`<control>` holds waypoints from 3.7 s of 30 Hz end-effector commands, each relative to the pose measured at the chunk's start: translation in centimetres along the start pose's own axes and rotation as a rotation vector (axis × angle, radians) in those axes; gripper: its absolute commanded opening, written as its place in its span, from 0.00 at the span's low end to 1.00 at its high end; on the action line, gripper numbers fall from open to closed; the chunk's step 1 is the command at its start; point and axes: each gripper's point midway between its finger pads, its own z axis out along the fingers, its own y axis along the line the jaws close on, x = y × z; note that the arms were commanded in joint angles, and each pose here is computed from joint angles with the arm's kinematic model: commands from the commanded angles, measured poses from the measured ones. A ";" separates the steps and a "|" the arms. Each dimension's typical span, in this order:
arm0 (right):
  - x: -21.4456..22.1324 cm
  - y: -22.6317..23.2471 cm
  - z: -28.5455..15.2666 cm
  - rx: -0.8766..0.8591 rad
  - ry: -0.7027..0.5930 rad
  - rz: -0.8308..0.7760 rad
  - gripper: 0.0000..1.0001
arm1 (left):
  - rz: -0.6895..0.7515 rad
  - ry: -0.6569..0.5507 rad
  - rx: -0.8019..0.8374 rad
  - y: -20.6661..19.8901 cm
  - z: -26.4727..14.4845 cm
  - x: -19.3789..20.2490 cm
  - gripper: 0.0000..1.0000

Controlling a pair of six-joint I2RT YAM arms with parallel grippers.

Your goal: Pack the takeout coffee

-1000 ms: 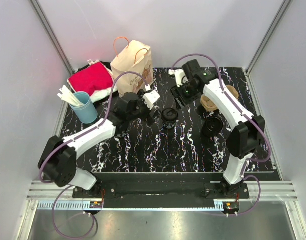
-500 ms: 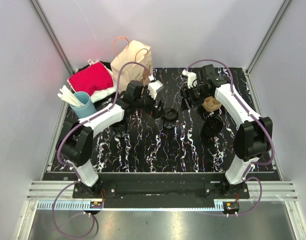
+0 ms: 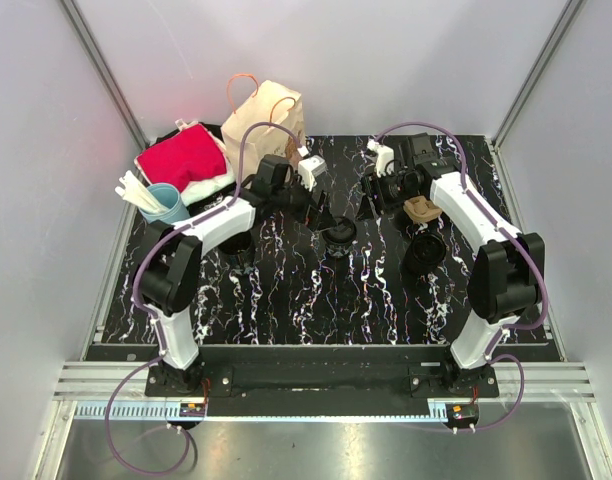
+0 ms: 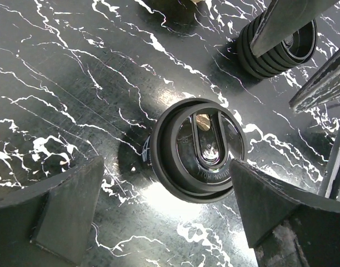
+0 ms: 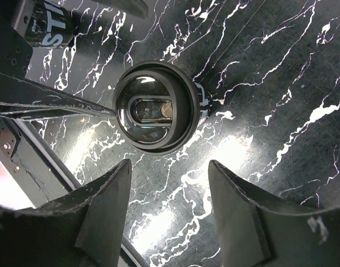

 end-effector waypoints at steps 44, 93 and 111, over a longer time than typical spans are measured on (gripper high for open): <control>-1.2 -1.1 3.1 -0.039 -0.035 0.147 0.60 | -0.059 -0.005 0.107 -0.8 1.0 -0.9 0.94; -0.2 0.3 6.8 -0.146 0.040 0.242 0.60 | -0.041 0.054 0.058 -0.2 -2.3 2.4 0.95; 1.0 0.0 7.4 -0.139 0.056 0.252 0.52 | -0.129 0.068 0.088 0.0 -1.0 3.0 0.95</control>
